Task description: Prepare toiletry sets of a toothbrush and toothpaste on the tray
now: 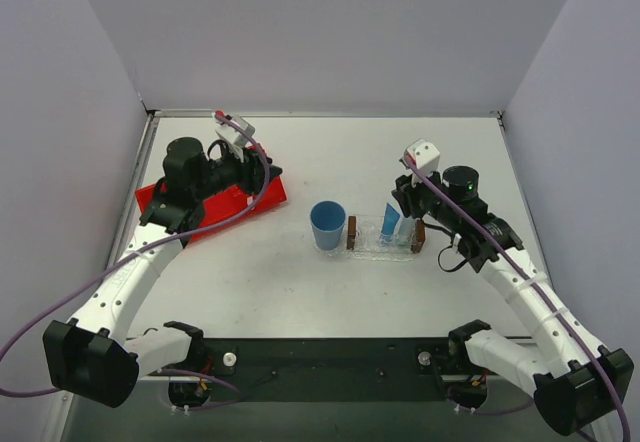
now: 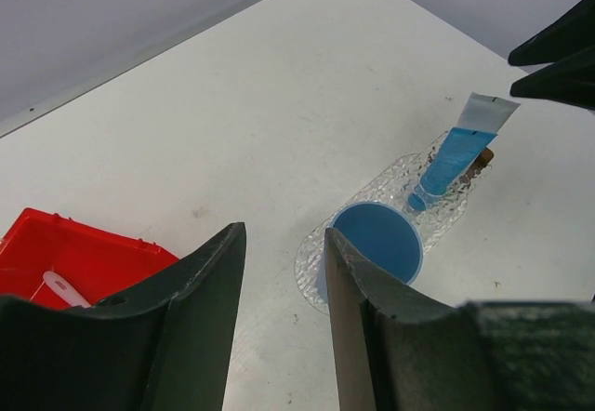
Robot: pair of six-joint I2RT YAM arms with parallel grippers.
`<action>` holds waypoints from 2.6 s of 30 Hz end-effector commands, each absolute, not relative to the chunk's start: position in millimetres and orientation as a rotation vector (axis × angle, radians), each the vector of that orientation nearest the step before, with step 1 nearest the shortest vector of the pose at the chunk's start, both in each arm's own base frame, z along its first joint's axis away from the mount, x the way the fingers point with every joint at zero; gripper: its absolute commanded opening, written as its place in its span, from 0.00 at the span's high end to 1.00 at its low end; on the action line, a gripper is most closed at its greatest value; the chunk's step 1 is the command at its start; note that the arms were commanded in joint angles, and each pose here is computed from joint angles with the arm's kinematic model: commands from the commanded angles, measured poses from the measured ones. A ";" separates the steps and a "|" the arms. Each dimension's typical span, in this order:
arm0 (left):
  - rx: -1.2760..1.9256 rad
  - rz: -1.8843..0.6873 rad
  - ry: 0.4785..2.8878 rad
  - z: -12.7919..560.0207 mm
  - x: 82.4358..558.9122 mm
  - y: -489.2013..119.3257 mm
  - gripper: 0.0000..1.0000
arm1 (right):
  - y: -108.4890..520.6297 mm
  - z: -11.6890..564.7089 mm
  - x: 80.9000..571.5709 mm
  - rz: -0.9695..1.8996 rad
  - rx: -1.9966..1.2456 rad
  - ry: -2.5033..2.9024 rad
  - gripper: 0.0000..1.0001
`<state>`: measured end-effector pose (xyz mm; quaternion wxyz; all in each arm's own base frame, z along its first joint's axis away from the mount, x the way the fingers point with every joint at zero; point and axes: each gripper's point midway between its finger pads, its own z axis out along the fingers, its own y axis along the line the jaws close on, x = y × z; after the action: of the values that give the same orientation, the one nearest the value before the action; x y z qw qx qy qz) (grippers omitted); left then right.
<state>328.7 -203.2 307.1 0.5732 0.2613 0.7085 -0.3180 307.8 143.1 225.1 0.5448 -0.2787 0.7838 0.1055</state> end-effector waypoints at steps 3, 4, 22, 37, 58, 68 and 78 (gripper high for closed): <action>0.574 -0.625 1.682 302.8 339.2 -183.9 0.50 | 137.7 275.8 306.3 0.216 -0.631 1.773 0.68; 0.569 -0.609 1.686 302.0 341.0 -181.2 0.50 | 135.7 279.1 306.7 0.208 -0.618 1.773 0.67; 0.470 -0.356 1.957 231.5 388.5 -148.9 0.35 | 123.6 294.9 305.0 0.164 -0.546 1.755 0.50; 0.391 -0.172 2.246 161.5 442.3 -135.0 0.35 | 123.5 273.7 308.8 0.155 -0.560 1.792 0.50; 0.369 -0.015 2.415 114.9 448.1 -125.7 0.41 | 125.0 264.8 306.8 0.166 -0.574 1.797 0.51; 0.338 0.028 2.443 109.6 436.2 -131.8 0.41 | 125.4 261.5 305.1 0.172 -0.580 1.802 0.51; 0.296 0.060 2.462 96.8 436.0 -129.1 0.41 | 124.5 259.8 305.9 0.171 -0.576 1.808 0.51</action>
<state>428.8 -129.9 94.2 0.3139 0.1311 0.9402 0.0154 302.3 123.1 251.5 0.5616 -0.2516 0.7852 0.0686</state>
